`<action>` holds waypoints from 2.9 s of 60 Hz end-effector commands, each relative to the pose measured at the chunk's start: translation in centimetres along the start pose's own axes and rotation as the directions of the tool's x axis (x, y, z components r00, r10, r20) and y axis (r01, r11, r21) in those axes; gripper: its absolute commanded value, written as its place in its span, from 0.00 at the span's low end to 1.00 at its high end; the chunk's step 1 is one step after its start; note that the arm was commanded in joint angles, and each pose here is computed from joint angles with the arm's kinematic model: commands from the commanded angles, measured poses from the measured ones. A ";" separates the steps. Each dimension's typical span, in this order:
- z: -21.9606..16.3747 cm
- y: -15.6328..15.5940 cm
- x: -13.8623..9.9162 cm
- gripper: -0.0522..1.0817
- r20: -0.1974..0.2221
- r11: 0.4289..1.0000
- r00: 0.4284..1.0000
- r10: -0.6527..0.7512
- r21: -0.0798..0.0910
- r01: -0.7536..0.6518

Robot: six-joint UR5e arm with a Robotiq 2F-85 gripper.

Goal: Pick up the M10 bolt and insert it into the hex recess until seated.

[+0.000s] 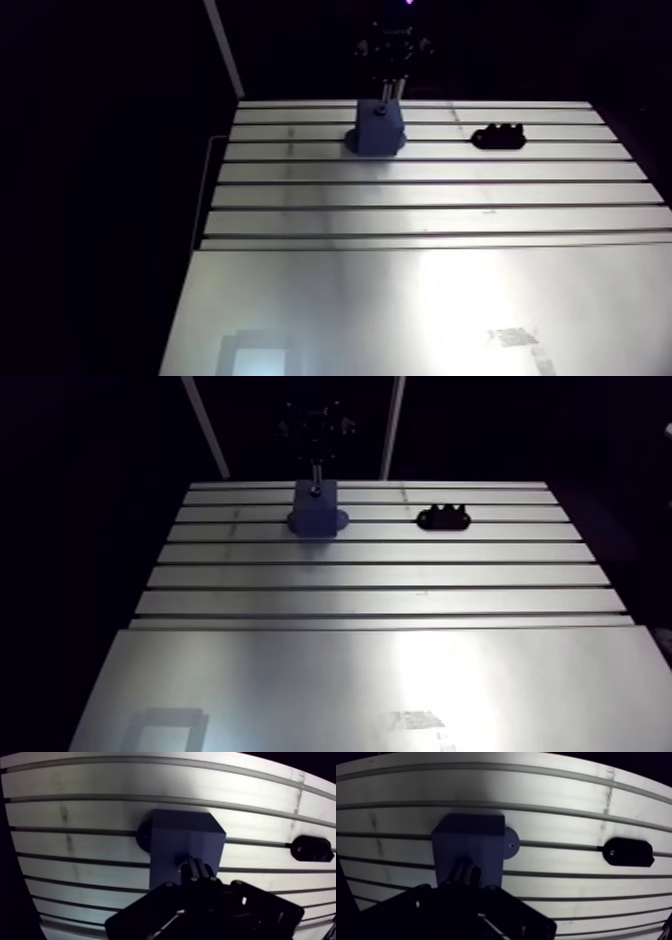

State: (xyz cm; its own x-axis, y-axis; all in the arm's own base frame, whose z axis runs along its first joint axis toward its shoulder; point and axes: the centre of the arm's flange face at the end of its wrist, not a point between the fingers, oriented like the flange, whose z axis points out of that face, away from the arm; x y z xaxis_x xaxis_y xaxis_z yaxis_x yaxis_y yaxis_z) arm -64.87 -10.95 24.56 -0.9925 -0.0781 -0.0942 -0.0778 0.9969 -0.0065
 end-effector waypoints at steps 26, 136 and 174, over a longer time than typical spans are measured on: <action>0.2 -0.3 0.0 1.00 0.002 1.000 1.000 -0.004 0.006 0.004; 1.5 -0.5 -0.5 1.00 0.028 1.000 0.999 -0.020 0.006 0.019; 1.5 -0.5 -0.5 1.00 0.030 1.000 0.999 -0.021 0.005 0.021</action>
State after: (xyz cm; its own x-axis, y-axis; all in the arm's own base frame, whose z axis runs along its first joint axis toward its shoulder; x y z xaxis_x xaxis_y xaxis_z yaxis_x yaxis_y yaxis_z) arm -64.17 -11.50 23.11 -0.9874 -0.0995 -0.1228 -0.0984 0.9950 -0.0147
